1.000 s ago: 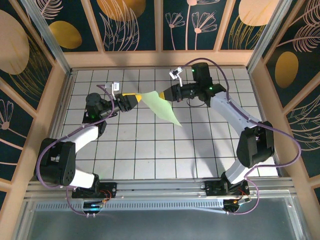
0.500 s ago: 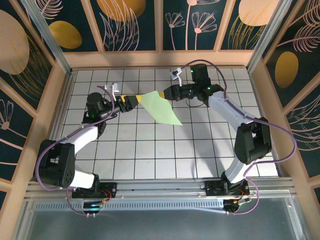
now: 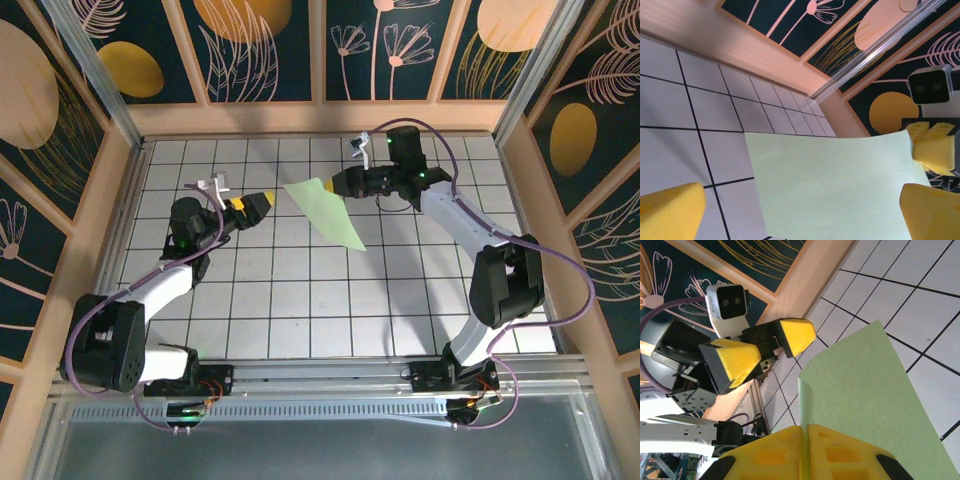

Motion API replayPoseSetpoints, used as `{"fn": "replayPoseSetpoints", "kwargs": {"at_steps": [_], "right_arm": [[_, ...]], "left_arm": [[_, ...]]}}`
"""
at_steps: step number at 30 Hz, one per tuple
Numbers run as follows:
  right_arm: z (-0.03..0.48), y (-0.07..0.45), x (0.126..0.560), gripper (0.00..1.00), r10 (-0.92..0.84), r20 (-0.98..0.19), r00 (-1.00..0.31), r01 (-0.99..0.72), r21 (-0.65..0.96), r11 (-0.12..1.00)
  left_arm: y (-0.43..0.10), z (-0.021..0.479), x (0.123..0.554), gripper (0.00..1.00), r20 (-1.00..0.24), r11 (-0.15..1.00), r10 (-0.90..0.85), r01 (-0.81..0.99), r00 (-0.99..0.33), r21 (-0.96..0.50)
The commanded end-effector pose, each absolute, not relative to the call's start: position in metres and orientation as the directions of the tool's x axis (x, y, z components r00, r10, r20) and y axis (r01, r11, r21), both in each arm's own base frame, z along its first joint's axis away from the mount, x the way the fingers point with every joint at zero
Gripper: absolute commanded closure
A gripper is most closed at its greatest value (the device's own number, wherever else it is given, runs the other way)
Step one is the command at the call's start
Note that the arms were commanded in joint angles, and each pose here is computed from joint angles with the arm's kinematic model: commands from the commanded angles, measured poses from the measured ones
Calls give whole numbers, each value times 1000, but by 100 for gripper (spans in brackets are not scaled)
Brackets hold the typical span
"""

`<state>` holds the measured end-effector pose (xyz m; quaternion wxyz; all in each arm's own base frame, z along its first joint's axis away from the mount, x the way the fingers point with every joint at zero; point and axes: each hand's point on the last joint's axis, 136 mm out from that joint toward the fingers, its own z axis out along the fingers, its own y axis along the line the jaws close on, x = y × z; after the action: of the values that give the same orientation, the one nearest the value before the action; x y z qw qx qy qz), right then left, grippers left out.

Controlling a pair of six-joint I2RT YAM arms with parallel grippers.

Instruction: Fold a paper plane with a square sheet of paper (fold left side to right side)

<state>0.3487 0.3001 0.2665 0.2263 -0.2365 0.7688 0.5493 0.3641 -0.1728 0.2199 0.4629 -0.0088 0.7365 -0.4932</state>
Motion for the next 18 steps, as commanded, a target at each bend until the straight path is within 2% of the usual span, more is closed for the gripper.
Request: {"fn": "replayPoseSetpoints", "kwargs": {"at_steps": [1, 8, 18], "right_arm": [[301, 298, 345, 87, -75, -650, -756, -644, 720, 260], [327, 299, 338, 88, -46, -654, -755, -648, 735, 202], [367, 303, 316, 88, -30, -681, -732, -680, 728, 88]], "left_arm": [[-179, 230, 360, 1, -661, 433, -492, 500, -566, -750], [-190, 237, 349, 1, -656, 331, -477, 572, -585, -750], [-222, 241, 348, 1, -680, 266, -422, 635, -600, -725]]}}
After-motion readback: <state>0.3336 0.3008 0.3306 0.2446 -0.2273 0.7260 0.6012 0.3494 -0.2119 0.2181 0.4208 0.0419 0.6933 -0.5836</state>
